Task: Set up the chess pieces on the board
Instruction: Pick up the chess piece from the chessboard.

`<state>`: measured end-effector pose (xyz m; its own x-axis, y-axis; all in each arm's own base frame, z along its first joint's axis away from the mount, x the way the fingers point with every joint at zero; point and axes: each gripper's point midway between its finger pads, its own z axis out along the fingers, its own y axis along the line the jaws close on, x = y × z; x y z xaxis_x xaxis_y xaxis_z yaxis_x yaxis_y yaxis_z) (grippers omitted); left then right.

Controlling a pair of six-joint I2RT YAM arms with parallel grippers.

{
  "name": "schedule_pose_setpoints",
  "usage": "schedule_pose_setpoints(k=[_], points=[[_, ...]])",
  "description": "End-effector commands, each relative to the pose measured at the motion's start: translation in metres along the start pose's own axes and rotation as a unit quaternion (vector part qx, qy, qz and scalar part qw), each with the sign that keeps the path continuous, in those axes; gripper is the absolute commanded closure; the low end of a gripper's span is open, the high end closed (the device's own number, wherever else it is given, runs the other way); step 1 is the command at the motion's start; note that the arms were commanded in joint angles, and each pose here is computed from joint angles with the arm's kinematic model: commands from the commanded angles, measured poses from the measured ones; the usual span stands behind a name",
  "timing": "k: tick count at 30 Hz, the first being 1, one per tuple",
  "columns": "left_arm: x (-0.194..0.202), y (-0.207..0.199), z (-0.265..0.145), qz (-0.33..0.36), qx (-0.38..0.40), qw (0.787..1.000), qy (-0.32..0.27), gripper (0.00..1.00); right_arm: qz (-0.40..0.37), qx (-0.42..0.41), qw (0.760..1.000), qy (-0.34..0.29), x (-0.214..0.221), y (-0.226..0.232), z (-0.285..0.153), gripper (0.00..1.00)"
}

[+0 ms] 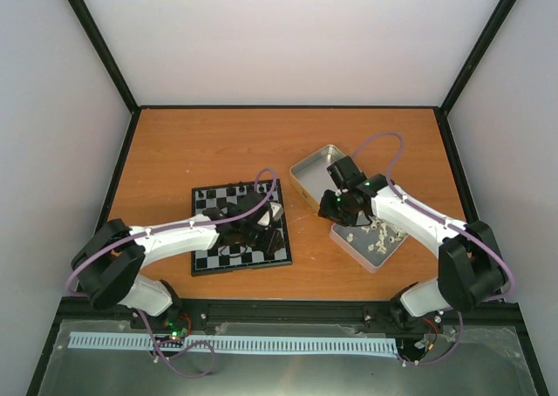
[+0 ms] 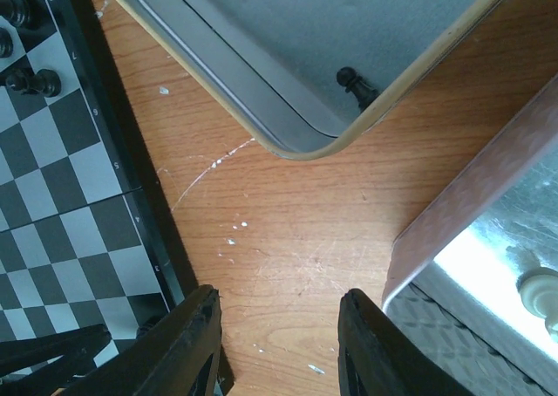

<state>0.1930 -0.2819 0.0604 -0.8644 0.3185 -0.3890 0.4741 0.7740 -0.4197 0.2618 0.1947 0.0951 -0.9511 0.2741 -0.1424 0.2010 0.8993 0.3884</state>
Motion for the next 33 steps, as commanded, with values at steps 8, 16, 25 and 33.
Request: schedule_pose_setpoints(k=[8, 16, 25, 33], points=[[-0.011, -0.01, 0.002, 0.015, 0.001, 1.0, 0.003, 0.72, 0.008, -0.012, 1.0, -0.008, -0.002, 0.0, 0.001, 0.62], [-0.006, -0.007, 0.004, 0.014, -0.007, 1.0, 0.014, 0.75, 0.012, -0.013, 1.0, -0.011, -0.003, -0.002, 0.001, 0.62], [-0.013, -0.008, 0.003, 0.017, -0.012, 1.0, 0.011, 0.95, 0.017, -0.015, 1.0, -0.017, -0.003, -0.003, -0.002, 0.62], [-0.034, 0.023, -0.027, -0.006, -0.127, 0.991, -0.035, 0.99, 0.019, -0.022, 0.999, -0.026, -0.006, -0.001, -0.005, 0.62]])
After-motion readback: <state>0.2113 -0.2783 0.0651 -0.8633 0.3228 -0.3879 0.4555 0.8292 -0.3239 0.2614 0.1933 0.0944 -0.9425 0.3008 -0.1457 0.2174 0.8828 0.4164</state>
